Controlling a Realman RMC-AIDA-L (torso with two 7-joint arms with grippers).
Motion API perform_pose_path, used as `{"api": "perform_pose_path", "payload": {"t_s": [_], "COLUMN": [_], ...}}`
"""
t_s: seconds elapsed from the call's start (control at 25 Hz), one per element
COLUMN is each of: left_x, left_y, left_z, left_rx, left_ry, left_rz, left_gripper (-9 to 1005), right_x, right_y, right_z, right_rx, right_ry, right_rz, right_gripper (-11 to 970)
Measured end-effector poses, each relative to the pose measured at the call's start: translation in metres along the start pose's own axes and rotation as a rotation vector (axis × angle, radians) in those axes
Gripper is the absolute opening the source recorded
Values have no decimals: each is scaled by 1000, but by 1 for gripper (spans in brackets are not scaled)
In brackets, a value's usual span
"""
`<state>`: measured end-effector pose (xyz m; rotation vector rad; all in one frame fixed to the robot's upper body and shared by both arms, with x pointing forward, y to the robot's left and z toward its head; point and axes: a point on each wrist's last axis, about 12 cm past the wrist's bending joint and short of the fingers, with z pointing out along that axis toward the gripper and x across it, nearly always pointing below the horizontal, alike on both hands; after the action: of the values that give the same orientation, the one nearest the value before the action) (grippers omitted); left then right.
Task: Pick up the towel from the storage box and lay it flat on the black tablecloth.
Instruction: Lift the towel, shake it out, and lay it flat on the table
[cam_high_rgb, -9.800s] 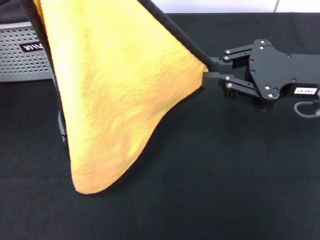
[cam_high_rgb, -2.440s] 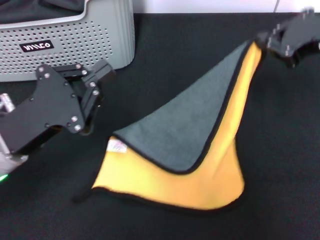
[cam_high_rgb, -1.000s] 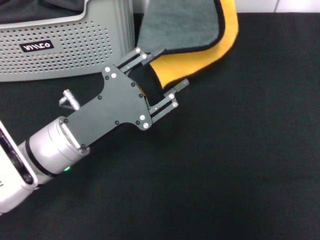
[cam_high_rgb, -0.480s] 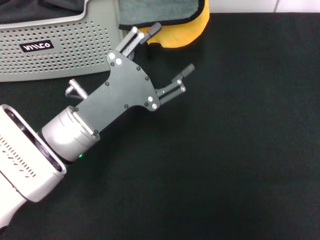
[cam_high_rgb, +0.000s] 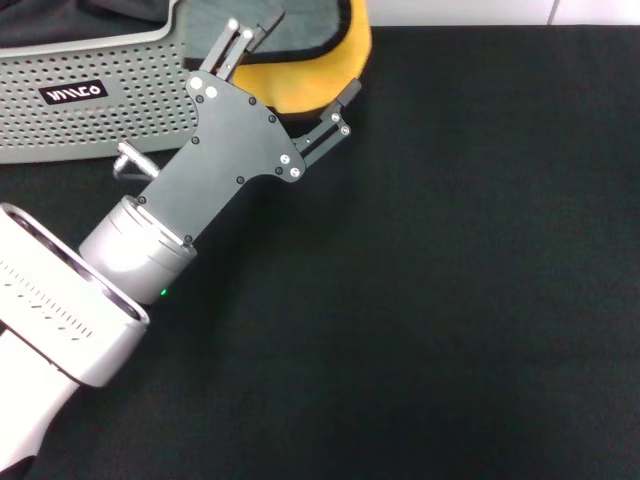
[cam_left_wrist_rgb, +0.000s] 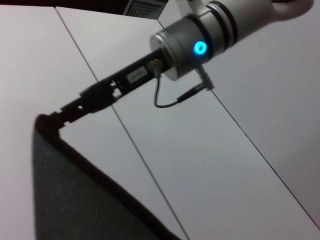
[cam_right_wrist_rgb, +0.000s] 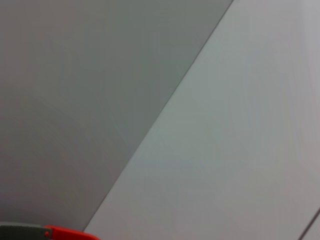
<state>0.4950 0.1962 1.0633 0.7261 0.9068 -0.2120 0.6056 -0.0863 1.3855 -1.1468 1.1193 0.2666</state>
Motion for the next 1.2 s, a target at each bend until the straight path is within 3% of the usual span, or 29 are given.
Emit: {"api": "perform_pose_path", "payload": {"t_s": [0.56, 0.96, 1.2], "left_x": [-1, -2, -2], "left_y": [-2, -2, 2], "left_z": [4, 6, 9], "left_rx": [-81, -121, -214], "left_ry": [23, 35, 63], "left_rz": [70, 178, 233], "left_gripper": [811, 810, 809], "right_x": [-15, -27, -31], "right_y": [2, 7, 13], "right_z": [22, 29, 33], "right_rx": [0, 3, 0], "right_ry": [-48, -101, -125], "right_rz": [3, 7, 12], "right_gripper": [7, 7, 7]}}
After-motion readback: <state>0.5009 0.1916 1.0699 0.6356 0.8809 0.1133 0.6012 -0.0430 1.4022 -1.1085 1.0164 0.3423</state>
